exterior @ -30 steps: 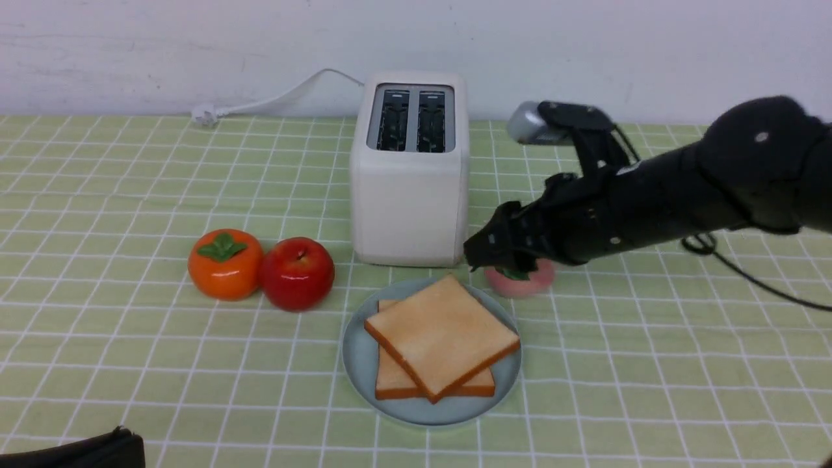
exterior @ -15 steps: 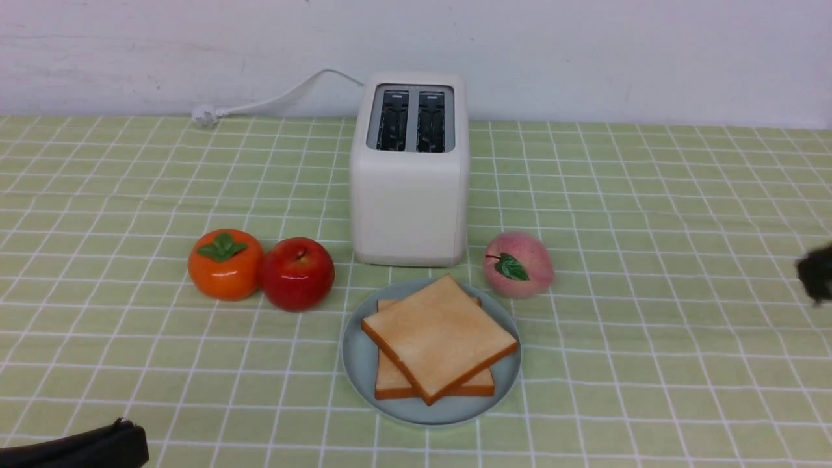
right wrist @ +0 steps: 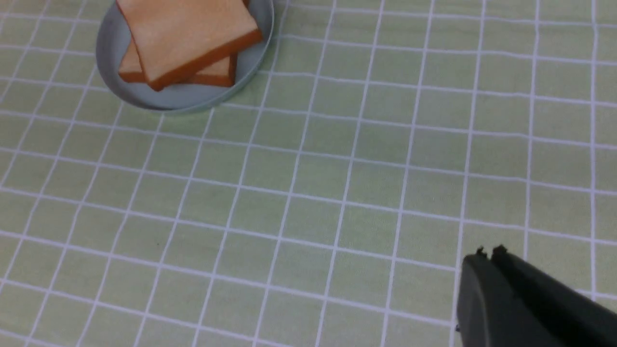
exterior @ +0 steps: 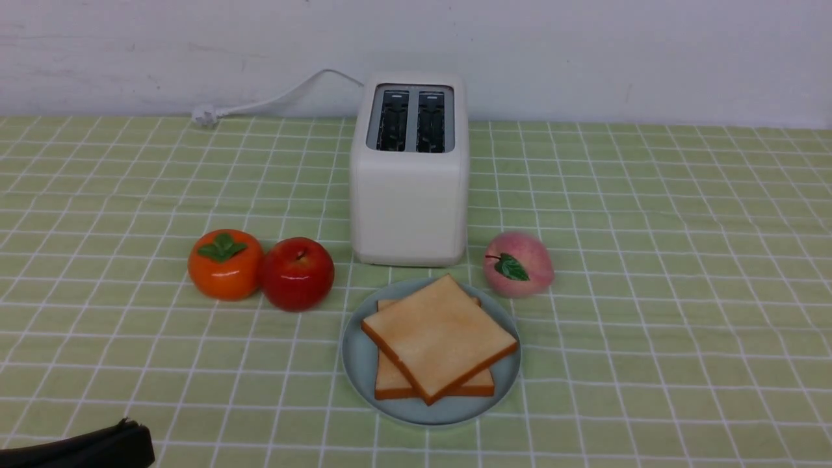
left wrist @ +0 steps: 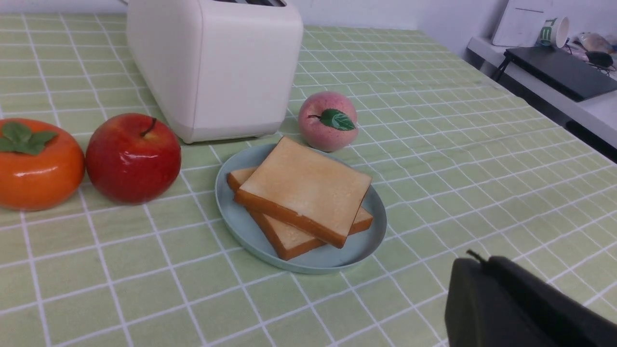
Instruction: Take toasted bread from bread machine on green coffee tablecloth place on plate.
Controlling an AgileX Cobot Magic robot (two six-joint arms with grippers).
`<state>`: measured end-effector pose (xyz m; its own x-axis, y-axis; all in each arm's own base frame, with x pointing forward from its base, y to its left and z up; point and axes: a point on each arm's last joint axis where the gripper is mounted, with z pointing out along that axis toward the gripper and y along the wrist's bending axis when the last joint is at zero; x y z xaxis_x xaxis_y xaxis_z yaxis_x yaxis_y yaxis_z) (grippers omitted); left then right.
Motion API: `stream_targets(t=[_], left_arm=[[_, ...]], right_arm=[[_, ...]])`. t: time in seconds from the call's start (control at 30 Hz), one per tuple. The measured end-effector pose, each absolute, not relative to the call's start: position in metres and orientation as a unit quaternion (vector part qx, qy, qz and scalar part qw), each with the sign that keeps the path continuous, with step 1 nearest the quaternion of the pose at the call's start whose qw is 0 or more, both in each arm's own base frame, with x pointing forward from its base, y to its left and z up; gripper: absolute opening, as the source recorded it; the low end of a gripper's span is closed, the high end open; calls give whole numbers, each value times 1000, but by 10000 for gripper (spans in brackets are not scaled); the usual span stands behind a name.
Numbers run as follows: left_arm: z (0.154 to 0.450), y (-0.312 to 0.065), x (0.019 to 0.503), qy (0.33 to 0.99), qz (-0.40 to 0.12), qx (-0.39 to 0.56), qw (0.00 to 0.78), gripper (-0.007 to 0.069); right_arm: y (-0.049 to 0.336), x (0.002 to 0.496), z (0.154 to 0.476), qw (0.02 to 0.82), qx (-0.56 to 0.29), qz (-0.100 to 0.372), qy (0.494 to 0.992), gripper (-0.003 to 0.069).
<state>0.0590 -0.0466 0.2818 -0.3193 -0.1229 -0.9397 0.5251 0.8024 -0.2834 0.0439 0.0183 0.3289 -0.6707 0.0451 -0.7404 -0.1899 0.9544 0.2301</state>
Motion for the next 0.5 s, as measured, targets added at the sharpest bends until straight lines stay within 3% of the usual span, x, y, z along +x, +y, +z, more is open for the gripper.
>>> stream_targets(t=[0.5], left_arm=[[282, -47, 59, 761, -285, 132, 568, -13]], right_arm=[[14, 34, 324, 404, -36, 144, 903, 14]])
